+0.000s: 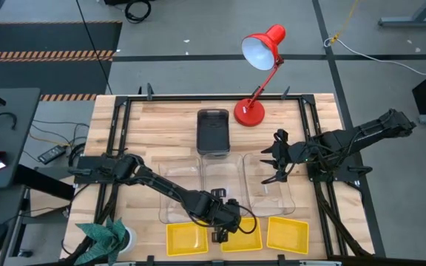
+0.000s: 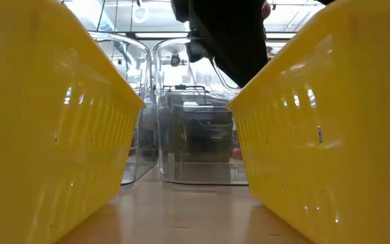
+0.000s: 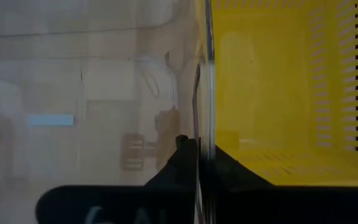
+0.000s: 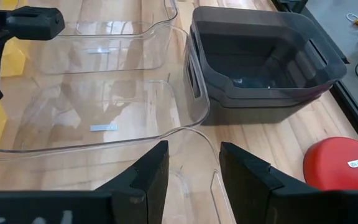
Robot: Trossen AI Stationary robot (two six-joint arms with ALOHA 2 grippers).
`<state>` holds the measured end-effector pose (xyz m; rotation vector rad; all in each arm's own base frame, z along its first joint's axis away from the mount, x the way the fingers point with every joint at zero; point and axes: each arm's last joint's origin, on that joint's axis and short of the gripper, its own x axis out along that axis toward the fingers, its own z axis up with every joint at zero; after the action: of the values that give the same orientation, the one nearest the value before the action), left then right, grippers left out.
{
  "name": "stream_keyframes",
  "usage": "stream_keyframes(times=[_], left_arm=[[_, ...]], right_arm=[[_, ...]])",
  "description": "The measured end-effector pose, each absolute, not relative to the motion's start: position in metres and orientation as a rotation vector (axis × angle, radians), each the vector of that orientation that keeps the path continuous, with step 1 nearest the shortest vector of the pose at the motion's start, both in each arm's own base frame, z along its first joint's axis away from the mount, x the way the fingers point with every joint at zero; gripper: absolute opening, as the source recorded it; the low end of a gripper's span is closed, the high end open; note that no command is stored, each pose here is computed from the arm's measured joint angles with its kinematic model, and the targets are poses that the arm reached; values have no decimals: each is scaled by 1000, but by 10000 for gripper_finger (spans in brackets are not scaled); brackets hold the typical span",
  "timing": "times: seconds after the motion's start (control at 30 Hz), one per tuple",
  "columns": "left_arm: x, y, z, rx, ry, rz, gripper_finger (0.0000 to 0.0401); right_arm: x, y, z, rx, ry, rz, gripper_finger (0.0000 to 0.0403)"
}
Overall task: Stack baskets by color
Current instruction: Stack the middle transparent bin on top of the left transparent bin
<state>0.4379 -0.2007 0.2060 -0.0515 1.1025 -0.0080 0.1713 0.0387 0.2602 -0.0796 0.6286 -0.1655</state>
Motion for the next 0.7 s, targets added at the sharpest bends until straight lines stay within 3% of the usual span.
stream_keyframes(times=[0.27,0.7], left_arm=[[435,-200,217,-59,1100,-7,3],[424,-209,267,17,1075,54,1]], right_arm=[[171,39,260,-82,631,-167,148],[170,38,259,-91,644,-188,148]])
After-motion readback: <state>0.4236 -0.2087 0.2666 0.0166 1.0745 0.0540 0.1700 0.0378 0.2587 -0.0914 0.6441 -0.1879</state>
